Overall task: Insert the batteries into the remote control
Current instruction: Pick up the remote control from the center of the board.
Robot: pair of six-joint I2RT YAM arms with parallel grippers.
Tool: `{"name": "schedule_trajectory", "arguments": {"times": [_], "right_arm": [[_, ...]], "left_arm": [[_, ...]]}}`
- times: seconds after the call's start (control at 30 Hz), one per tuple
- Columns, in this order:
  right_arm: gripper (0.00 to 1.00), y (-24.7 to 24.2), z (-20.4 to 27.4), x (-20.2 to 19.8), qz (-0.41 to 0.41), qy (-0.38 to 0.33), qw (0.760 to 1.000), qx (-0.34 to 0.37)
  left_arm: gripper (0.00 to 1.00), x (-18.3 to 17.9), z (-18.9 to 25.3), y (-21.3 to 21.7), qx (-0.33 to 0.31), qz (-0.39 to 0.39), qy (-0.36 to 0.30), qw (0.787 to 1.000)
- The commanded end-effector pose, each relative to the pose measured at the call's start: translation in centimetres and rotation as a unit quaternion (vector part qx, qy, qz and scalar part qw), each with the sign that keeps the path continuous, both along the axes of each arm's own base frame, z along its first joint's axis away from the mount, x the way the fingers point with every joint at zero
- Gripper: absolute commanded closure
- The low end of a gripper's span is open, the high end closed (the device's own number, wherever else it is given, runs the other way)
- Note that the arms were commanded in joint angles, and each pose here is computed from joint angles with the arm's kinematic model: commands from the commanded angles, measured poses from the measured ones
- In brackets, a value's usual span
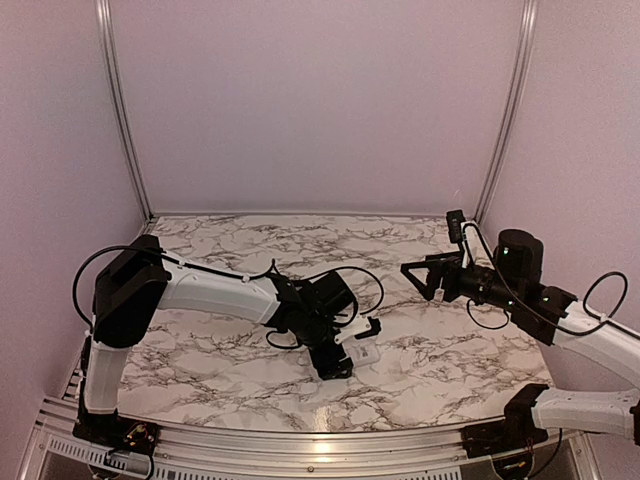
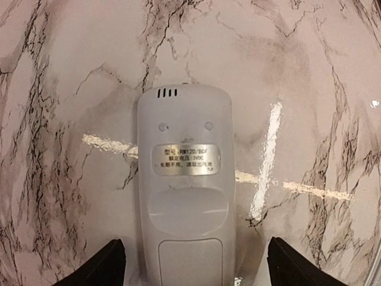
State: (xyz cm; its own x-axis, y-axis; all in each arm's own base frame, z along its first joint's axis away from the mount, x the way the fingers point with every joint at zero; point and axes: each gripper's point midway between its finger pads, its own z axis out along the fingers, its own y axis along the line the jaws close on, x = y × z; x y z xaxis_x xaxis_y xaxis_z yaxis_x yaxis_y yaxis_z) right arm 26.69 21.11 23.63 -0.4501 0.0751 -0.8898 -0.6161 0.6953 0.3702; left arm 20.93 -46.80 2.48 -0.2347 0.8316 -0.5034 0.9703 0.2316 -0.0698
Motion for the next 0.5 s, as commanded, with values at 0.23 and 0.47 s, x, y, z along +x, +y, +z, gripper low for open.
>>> {"name": "schedule_trajectory", "arguments": {"times": [0.23,0.47], "right_arm": [[0.01,-0.4,0.8,-0.2,-0.003,-0.02,1.0,0.023],[0.01,2.7,1.5,-2.6,0.116,-0.024,0.991,0.057]], "left_arm": [[0.4,-0.7,-2.8,0.4,0.059,-0.023,0.021,0.998],[0.56,-0.1,-1.4,0.2,0.034,-0.012,0.022,0.999]]}}
